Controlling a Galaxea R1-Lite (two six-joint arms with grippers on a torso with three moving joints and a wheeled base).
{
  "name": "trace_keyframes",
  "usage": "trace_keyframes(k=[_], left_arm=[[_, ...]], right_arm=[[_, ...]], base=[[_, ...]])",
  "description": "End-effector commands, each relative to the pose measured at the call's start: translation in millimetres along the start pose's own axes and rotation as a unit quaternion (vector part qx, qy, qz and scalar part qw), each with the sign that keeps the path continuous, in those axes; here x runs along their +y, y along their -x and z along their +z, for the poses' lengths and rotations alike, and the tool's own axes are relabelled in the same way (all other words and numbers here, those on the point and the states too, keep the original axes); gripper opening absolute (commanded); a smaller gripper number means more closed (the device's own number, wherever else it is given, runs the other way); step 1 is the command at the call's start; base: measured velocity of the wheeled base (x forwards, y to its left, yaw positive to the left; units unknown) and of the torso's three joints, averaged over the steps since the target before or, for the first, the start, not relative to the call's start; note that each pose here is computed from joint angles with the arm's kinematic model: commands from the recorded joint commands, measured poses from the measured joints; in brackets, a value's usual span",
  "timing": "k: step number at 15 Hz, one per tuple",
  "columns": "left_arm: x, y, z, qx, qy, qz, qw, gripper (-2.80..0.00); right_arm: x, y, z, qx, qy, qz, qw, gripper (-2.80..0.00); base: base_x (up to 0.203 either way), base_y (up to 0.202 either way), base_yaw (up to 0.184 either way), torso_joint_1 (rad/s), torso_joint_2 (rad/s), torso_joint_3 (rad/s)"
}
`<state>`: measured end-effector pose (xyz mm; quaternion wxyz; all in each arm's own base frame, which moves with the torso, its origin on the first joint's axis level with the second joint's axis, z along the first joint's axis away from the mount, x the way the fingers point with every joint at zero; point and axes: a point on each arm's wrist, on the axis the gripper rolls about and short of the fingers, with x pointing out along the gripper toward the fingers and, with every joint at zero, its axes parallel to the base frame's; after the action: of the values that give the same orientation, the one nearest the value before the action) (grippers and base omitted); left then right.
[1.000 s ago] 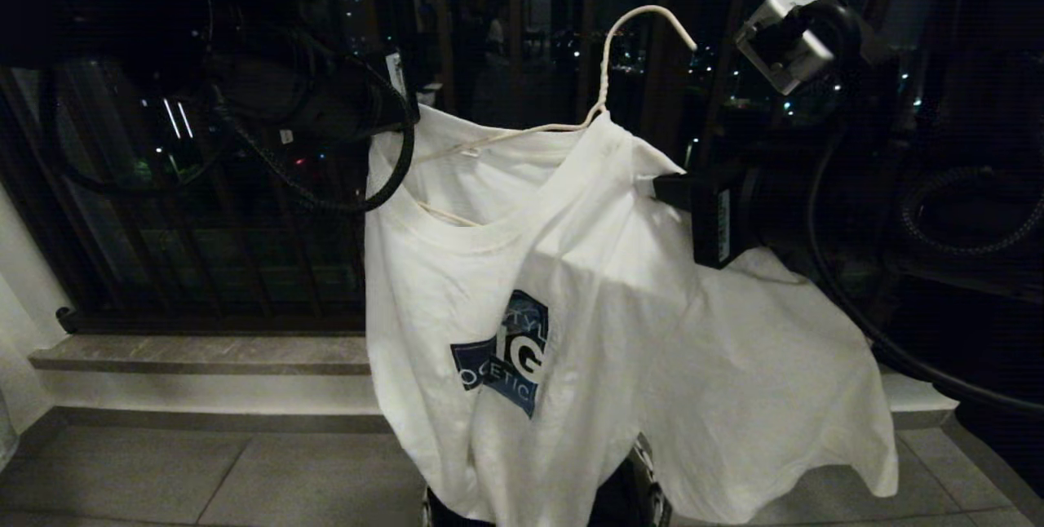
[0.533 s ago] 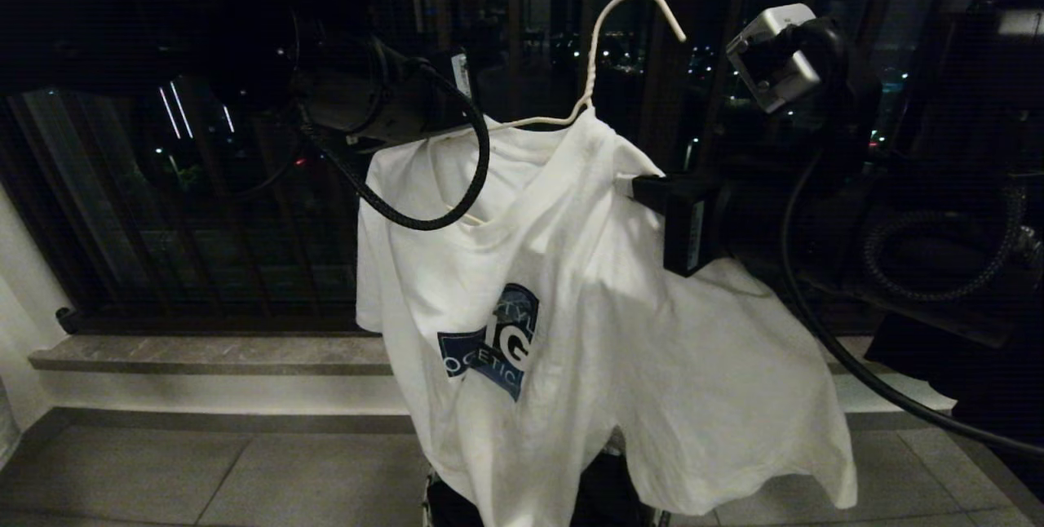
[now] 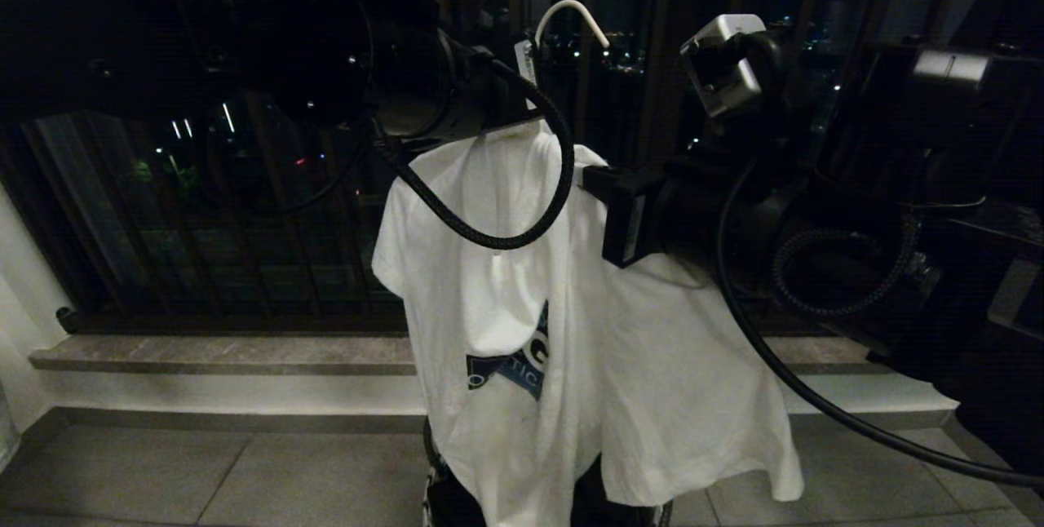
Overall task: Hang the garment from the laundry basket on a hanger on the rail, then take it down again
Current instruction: Hang the clothes on the clothes rack
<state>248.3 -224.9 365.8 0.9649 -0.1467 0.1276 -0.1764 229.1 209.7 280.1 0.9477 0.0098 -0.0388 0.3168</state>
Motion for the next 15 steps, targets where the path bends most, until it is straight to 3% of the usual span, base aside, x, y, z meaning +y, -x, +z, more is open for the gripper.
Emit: trace_keyframes(k=[1, 12, 13, 15], left_arm=[[1.2, 7.1, 3.5, -0.005, 0.003, 0.0, 1.0, -2.8], [8.2, 4.7, -6.0, 0.011, -0.009, 0.024, 0.9996, -2.8], [8.7, 6.8, -5.1, 0.01, -0.008, 0.024, 0.9996, 0.0], [10.2, 9.8, -4.7, 0.01, -0.017, 0.024, 0.9995, 0.0]], right_arm=[[1.7, -2.6, -1.4, -0.007, -0.003, 0.002, 1.0, -2.8], [1.9, -3.4, -1.2, -0.017, -0.006, 0.003, 1.0, -2.8], [1.8, -3.4, -1.2, -0.017, -0.006, 0.003, 1.0, -2.8], [1.8, -3.0, -0.4, -0.018, -0.007, 0.003, 1.0, -2.8]], base=[[0.0, 0.0, 0.0, 0.0, 0.0, 0.0], [0.0, 0.0, 0.0, 0.0, 0.0, 0.0], [0.0, 0.0, 0.0, 0.0, 0.0, 0.0], [0.0, 0.0, 0.0, 0.0, 0.0, 0.0]])
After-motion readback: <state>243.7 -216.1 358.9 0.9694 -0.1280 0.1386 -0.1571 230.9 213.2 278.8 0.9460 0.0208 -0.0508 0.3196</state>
